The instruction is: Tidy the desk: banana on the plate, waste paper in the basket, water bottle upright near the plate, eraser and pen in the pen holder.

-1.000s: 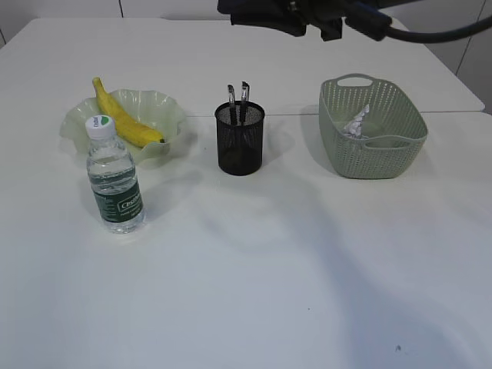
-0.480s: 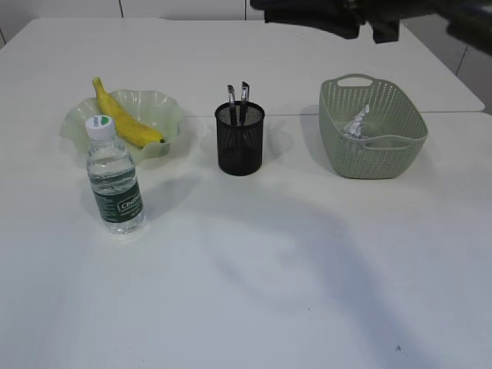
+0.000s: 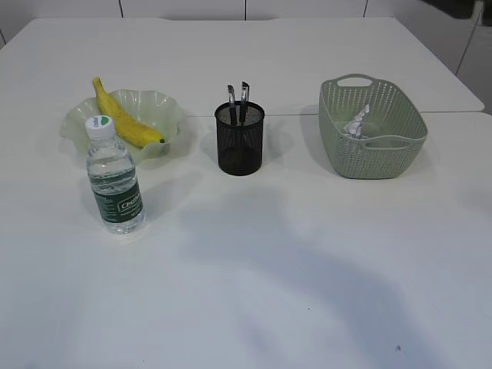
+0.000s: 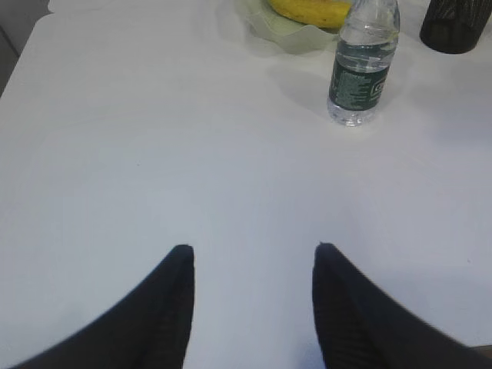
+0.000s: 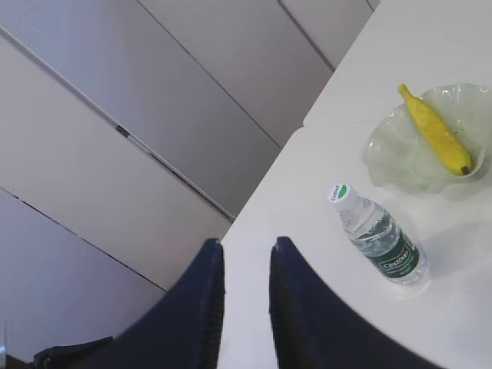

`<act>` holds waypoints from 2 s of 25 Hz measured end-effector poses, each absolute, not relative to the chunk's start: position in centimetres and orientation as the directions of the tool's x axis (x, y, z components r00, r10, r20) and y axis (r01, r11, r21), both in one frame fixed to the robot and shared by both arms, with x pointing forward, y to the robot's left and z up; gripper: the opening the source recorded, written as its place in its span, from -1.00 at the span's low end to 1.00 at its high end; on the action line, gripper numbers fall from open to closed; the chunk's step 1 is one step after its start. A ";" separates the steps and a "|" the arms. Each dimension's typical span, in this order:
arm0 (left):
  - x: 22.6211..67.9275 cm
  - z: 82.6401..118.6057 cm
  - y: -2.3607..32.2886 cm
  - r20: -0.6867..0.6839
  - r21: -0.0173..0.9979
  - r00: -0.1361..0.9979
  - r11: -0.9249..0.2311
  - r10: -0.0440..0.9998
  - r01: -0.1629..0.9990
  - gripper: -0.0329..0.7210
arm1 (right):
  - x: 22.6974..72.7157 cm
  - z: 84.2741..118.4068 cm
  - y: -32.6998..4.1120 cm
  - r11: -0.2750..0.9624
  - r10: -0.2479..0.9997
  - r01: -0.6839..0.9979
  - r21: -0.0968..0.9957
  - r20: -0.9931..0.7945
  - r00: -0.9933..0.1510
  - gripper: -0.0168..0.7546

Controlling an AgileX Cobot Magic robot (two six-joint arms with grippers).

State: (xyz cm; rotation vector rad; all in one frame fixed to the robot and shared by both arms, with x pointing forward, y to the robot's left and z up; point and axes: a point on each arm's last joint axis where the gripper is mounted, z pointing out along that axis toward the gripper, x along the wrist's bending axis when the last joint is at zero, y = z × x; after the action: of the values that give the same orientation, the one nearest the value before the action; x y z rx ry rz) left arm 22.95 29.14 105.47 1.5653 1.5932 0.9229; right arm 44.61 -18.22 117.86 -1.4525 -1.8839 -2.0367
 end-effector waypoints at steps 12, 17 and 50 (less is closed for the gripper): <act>23.0 105.5 29.1 -0.004 0.872 -0.015 0.011 1.000 0.490 0.01 | 39.2 117.4 -20.0 -0.350 0.525 0.549 0.759 0.644 -0.556 -0.55; 23.0 105.5 29.1 -0.004 0.872 -0.015 0.011 1.000 0.490 0.01 | 39.0 117.5 -20.1 -0.354 0.523 0.545 0.760 0.644 -0.558 -0.55; 23.0 105.5 29.1 -0.004 0.872 -0.015 0.011 1.000 0.490 -0.03 | 41.2 117.3 -22.3 0.016 0.848 -0.065 0.998 -0.047 -0.528 -0.55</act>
State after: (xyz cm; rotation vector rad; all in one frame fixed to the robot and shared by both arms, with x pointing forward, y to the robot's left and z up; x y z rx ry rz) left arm 22.96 29.15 105.50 1.5627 1.5908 0.9256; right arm 41.16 -22.25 117.31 -1.3378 -2.5563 -2.6088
